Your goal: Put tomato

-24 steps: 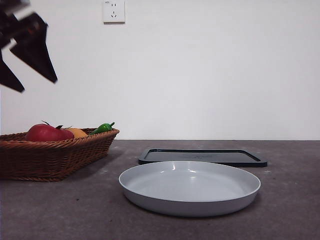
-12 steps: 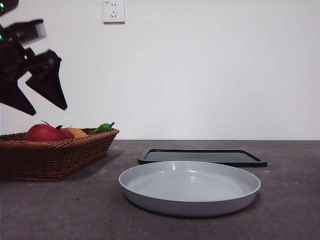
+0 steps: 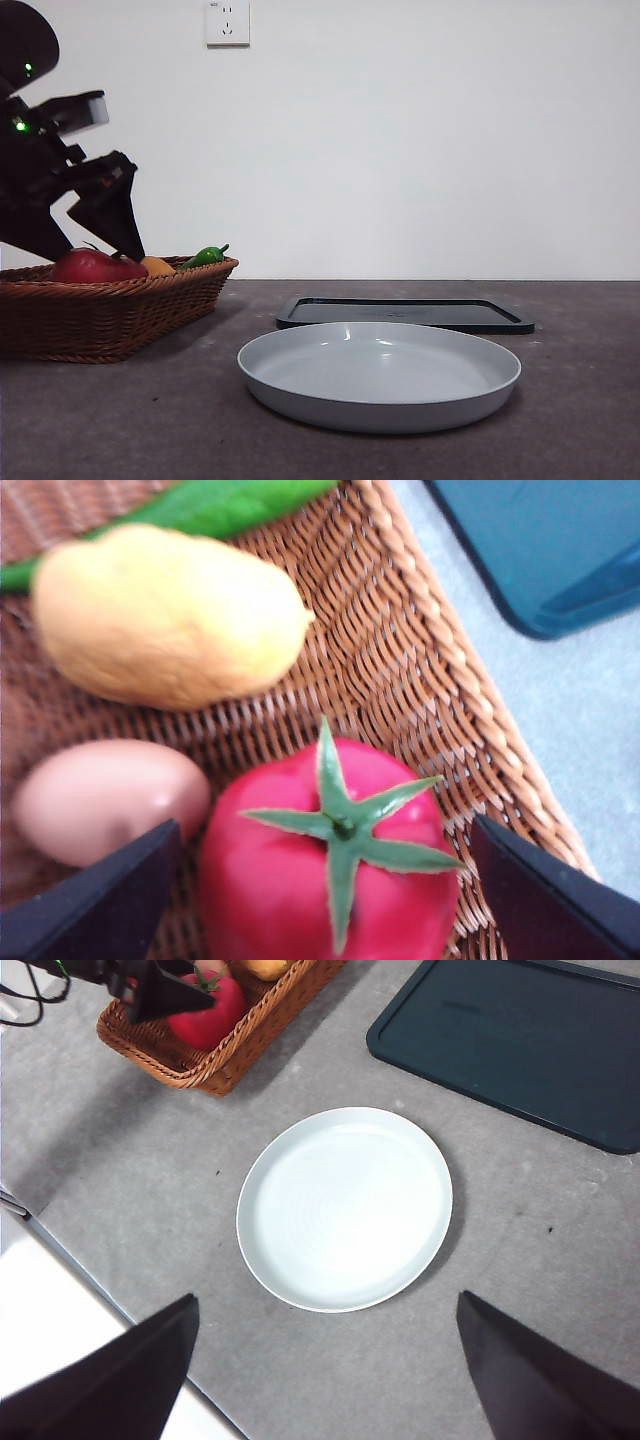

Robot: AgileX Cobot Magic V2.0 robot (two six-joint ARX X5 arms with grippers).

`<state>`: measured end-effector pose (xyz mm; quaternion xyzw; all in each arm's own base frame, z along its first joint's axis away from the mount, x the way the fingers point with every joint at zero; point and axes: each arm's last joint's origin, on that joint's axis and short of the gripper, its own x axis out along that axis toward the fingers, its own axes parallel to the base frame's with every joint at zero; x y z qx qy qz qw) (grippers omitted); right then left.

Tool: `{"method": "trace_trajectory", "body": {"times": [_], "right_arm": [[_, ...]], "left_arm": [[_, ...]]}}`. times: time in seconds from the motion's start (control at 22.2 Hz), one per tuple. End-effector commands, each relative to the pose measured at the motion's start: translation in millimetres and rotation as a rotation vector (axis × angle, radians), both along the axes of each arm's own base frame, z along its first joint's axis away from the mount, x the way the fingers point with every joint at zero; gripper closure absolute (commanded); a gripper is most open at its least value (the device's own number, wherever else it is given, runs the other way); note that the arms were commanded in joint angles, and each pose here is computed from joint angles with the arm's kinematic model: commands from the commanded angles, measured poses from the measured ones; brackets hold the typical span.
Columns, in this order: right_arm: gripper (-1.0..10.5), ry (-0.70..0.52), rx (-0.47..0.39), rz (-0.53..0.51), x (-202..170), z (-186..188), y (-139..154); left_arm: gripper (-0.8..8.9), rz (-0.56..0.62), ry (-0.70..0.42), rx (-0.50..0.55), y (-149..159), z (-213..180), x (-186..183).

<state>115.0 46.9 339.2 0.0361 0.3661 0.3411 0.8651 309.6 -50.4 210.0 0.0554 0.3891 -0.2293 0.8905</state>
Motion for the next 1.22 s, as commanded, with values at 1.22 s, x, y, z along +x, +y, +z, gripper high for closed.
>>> {"method": "trace_trajectory", "body": {"times": [1.22], "right_arm": [[5.4, -0.029, 0.001, 0.010, 0, 6, 1]], "left_arm": [[5.11, -0.343, -0.219, -0.205, -84, 91, -52]]}}
